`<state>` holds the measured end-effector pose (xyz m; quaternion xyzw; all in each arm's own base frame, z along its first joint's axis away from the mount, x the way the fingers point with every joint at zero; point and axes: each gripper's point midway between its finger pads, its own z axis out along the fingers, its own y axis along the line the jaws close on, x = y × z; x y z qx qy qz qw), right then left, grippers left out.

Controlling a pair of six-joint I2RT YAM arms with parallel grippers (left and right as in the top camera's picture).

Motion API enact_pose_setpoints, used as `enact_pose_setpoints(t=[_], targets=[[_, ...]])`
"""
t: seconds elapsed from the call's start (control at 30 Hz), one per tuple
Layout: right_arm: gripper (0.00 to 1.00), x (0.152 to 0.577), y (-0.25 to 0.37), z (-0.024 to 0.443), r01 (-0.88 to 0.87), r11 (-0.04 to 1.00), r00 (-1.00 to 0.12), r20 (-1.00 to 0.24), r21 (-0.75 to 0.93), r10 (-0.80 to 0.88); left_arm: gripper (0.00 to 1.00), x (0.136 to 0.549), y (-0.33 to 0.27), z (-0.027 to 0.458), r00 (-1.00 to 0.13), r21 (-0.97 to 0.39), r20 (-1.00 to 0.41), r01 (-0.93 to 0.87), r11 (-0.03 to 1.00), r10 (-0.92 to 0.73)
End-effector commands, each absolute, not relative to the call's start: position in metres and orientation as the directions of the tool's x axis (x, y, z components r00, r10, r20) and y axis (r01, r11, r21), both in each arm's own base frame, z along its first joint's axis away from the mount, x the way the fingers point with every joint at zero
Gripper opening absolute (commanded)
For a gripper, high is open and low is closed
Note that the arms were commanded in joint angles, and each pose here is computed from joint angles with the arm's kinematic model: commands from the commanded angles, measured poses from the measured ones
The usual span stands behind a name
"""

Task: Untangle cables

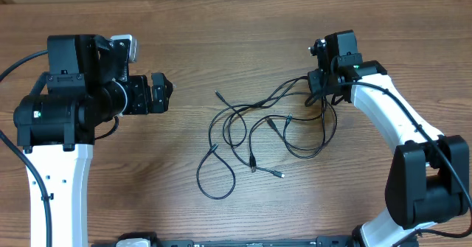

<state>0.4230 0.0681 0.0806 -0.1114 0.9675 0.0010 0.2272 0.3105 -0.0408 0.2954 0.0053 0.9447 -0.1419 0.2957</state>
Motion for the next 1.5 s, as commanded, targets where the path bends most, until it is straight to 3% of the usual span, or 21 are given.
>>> enact_pose_setpoints(t=[0.0,0.27,0.5,0.8,1.03,1.2,1.27,1.3,1.37,1.43,1.47], targets=[[0.04,0.429,0.067,0.092,-0.212,0.975,-0.858,-0.467,-0.059,-0.215,1.0,0.311,-0.04,0.3,-0.818,-0.264,-0.57,0.085,0.961,-0.084],[0.04,0.421,0.068,0.087,-0.22,0.974,-0.874,-0.434,-0.045,-0.218,1.0,0.311,-0.04,0.3,-0.818,-0.264,-0.57,0.085,0.961,-0.084],[0.04,0.408,0.089,0.1,-0.269,0.96,-0.884,-0.416,0.075,-0.215,1.0,0.311,-0.04,0.3,-0.818,-0.264,-0.569,0.085,0.961,-0.084],[0.04,0.397,0.113,0.205,-0.344,0.919,-0.832,-0.516,0.194,-0.202,1.0,0.311,-0.04,0.3,-0.818,-0.264,-0.57,0.085,0.961,-0.084],[0.04,0.38,0.125,0.318,-0.433,0.876,-0.7,-0.692,0.213,-0.178,1.0,0.311,-0.04,0.3,-0.818,-0.264,-0.569,0.085,0.961,-0.084],[0.04,0.37,0.118,0.326,-0.415,0.89,-0.696,-0.695,0.188,-0.178,1.0,0.311,-0.04,0.3,-0.818,-0.264,-0.569,0.085,0.961,-0.084],[0.11,0.365,0.117,0.313,-0.404,0.892,-0.734,-0.653,0.202,-0.185,1.0,0.311,-0.04,0.3,-0.818,-0.264,-0.569,0.085,0.961,-0.084],[0.22,0.361,0.116,0.304,-0.396,0.893,-0.759,-0.622,0.212,-0.189,1.0,0.311,-0.04,0.3,-0.818,-0.264,-0.569,0.085,0.961,-0.084],[0.63,0.355,0.115,0.289,-0.382,0.896,-0.799,-0.569,0.227,-0.196,1.0,0.311,-0.04,0.3,-0.818,-0.264,-0.569,0.085,0.961,-0.084],[0.75,0.345,0.114,0.266,-0.358,0.9,-0.851,-0.484,0.249,-0.204,1.0,0.311,-0.04,0.3,-0.818,-0.264,-0.569,0.085,0.961,-0.084],[0.77,0.341,0.113,0.258,-0.348,0.902,-0.869,-0.45,0.257,-0.207,1.0,0.311,-0.04,0.3,-0.818,-0.264,-0.569,0.085,0.961,-0.084]])
